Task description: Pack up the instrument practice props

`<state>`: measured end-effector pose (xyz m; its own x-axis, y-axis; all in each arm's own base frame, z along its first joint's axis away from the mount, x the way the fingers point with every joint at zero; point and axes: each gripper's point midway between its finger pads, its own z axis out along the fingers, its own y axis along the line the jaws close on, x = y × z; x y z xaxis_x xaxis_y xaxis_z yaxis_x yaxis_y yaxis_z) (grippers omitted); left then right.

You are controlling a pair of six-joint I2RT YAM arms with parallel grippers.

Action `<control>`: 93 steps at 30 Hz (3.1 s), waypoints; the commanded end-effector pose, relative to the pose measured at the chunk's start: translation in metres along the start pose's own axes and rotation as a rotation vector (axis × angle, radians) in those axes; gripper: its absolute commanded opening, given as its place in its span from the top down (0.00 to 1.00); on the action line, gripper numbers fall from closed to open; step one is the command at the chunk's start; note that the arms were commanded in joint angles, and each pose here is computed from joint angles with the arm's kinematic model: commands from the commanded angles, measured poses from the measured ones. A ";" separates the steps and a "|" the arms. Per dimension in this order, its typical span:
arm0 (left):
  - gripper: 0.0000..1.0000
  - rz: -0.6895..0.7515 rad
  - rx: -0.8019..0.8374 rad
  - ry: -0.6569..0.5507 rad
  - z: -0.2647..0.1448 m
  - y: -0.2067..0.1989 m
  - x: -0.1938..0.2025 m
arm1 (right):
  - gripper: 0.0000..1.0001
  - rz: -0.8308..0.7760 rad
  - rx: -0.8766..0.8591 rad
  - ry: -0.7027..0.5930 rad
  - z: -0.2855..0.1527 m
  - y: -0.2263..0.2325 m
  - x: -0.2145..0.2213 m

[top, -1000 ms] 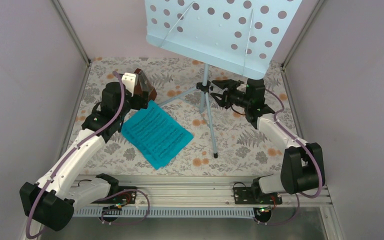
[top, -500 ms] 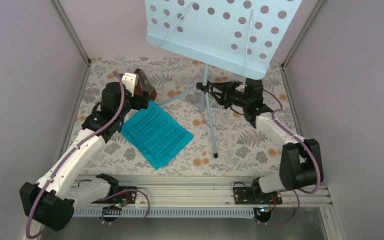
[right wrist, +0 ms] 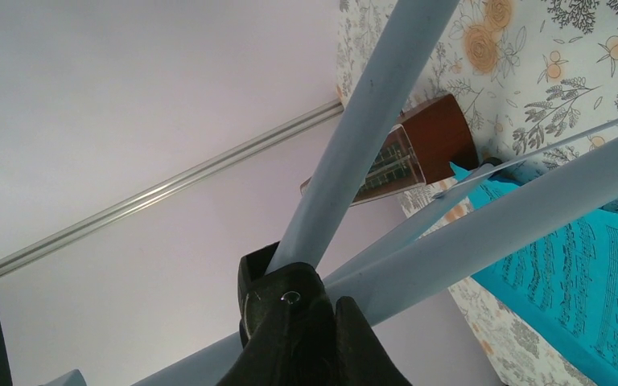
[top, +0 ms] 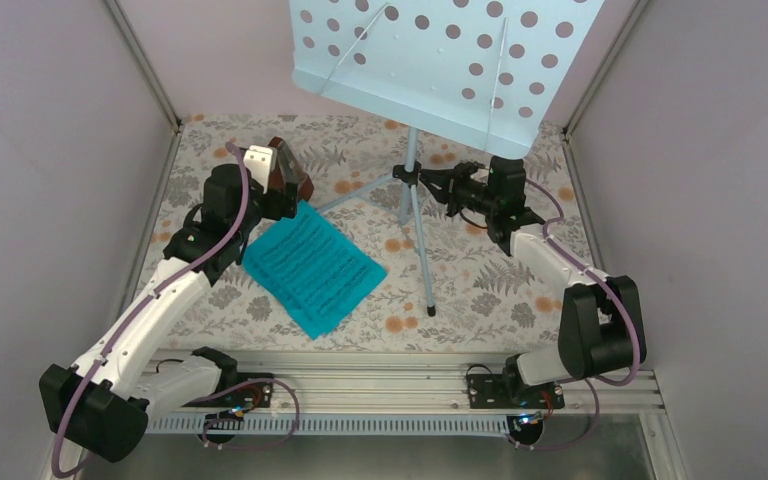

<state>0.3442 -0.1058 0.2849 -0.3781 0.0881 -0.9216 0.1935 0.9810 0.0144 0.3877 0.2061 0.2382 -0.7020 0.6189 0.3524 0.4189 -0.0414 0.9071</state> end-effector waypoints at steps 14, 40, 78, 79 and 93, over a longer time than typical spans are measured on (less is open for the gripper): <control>0.00 -0.007 0.019 -0.022 -0.002 -0.002 -0.005 | 0.66 -0.006 -0.003 0.041 0.000 -0.008 0.010; 0.00 0.001 0.047 -0.019 -0.001 -0.007 -0.003 | 0.96 -0.792 -0.061 -0.200 -0.025 -0.017 -0.012; 0.00 0.006 0.063 -0.009 0.003 -0.011 0.000 | 0.46 -1.292 -0.163 -0.022 -0.062 0.016 0.016; 0.00 0.006 0.065 -0.008 0.003 -0.011 0.000 | 0.49 -1.274 -0.158 -0.001 -0.060 0.015 0.012; 0.00 0.006 0.065 -0.010 0.002 -0.011 0.000 | 0.69 -1.240 -0.232 0.177 -0.047 0.003 0.013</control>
<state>0.3421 -0.1156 0.2796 -0.3902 0.0932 -0.9160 0.2457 0.9693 -0.0060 0.3581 0.1722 0.2389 -0.6498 0.2625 -0.7133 -0.5983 0.4021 0.6931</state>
